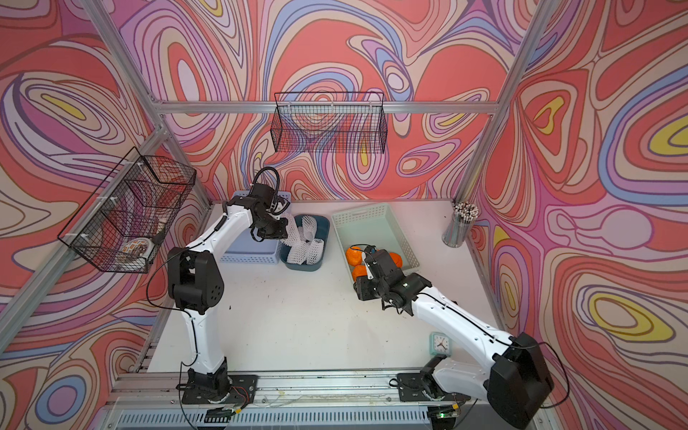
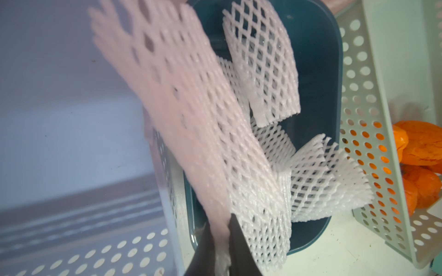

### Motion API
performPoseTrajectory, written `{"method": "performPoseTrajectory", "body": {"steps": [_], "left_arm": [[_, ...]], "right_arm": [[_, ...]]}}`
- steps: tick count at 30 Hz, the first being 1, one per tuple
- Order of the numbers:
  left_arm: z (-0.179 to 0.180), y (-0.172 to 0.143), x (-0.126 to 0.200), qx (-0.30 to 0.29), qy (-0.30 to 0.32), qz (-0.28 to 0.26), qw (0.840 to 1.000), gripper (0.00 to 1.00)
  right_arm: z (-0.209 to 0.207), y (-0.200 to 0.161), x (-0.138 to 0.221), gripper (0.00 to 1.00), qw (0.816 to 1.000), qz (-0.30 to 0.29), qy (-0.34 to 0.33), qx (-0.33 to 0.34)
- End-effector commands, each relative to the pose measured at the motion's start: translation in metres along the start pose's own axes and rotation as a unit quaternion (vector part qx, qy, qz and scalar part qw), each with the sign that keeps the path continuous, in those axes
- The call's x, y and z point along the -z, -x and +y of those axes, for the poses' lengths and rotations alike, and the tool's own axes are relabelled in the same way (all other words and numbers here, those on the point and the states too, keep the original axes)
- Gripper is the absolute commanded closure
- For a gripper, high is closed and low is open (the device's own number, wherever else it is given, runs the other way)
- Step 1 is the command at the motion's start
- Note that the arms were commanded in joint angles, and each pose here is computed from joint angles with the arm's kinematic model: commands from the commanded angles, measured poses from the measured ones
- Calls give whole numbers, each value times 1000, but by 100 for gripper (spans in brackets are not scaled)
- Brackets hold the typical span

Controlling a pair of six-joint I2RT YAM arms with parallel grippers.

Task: Remove foam nets from oranges
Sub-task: Adjust the foam net in the storage box.

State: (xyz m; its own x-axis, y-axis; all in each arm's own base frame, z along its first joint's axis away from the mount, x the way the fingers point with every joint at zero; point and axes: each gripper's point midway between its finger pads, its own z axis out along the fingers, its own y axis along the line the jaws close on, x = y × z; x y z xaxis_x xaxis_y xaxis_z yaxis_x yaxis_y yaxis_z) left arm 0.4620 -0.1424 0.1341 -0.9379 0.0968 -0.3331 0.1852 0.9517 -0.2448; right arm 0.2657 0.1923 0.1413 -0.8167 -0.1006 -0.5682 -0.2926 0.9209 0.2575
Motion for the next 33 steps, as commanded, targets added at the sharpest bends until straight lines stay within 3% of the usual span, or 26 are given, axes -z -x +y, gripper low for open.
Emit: {"method": "performPoseTrajectory", "body": {"steps": [1, 7, 15, 20, 28, 33], "left_arm": [[-14, -7, 21, -47, 9, 18, 999, 87], [1, -17, 16, -87, 78, 63, 991, 88], [27, -17, 37, -117, 163, 65, 977, 89], [14, -22, 34, -136, 154, 72, 976, 89], [2, -47, -8, -147, 142, 147, 968, 89], [-4, -51, -19, -153, 143, 157, 965, 90]], "right_arm": [[1, 5, 3, 50, 1000, -8, 3, 4], [-1, 3, 3, 50, 1000, -9, -1, 6], [-3, 2, 2, 50, 1000, -10, -4, 7], [-2, 2, 0, 50, 1000, -8, -1, 7], [-1, 3, 4, 50, 1000, -13, 2, 7], [0, 4, 7, 50, 1000, -18, 3, 7]]}}
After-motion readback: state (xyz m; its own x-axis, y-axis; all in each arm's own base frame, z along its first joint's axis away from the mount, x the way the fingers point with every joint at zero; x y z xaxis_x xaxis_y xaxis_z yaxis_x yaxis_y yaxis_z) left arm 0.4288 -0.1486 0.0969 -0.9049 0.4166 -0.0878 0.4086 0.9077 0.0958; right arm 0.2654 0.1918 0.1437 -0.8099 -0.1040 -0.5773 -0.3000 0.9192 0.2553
